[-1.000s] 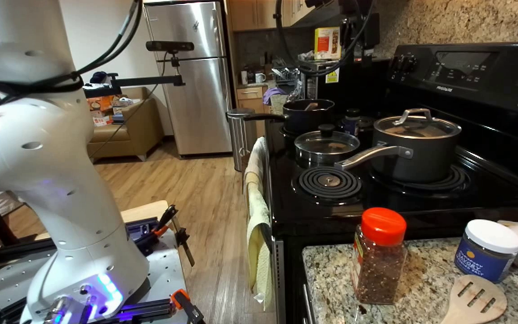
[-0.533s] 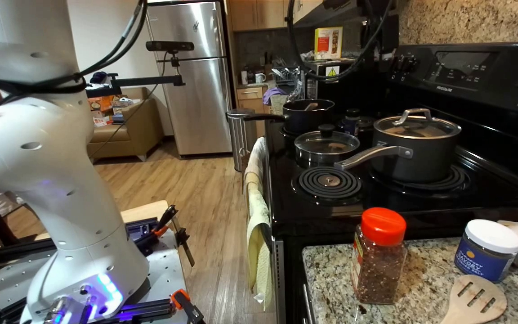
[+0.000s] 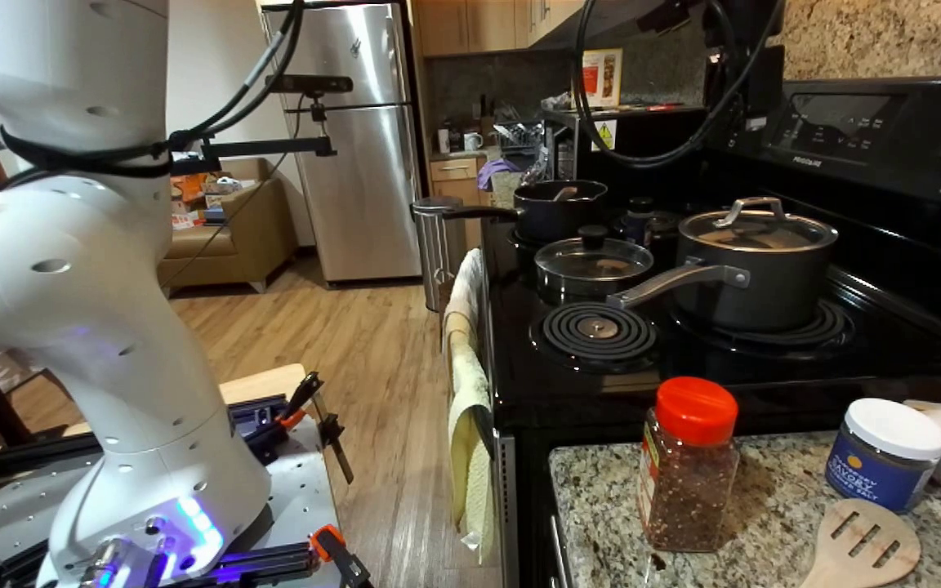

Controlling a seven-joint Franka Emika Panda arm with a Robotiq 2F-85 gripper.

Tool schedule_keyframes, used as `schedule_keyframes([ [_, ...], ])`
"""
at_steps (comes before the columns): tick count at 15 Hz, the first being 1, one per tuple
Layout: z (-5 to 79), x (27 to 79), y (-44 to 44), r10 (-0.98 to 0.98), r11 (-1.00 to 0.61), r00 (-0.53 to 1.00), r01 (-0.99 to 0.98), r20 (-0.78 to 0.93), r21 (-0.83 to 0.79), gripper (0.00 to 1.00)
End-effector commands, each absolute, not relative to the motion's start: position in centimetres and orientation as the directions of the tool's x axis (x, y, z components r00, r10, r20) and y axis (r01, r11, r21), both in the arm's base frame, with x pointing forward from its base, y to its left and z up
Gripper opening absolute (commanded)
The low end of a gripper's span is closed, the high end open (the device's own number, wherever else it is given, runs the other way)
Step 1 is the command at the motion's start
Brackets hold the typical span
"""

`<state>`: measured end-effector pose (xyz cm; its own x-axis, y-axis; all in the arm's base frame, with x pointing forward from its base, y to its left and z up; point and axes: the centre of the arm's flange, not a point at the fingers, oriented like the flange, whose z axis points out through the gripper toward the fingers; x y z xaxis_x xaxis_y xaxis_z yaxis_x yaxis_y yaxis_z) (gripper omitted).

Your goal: Remove the silver lid from the pot on the right side of the stove

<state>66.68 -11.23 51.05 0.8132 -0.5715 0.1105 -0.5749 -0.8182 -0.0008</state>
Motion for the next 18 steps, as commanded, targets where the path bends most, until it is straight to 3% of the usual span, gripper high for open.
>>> schedule_keyframes([
  [1, 51.6, 68.7, -11.8, -0.572, -0.819, 0.817, -0.573, 0.065, -0.004, 1.00],
  [7, 51.6, 69.2, -11.6, -0.585, -0.811, 0.811, -0.585, 0.024, -0.007, 1.00],
  [18, 51.4, 69.1, -11.4, -0.575, -0.817, 0.811, -0.576, 0.102, -0.031, 1.00],
])
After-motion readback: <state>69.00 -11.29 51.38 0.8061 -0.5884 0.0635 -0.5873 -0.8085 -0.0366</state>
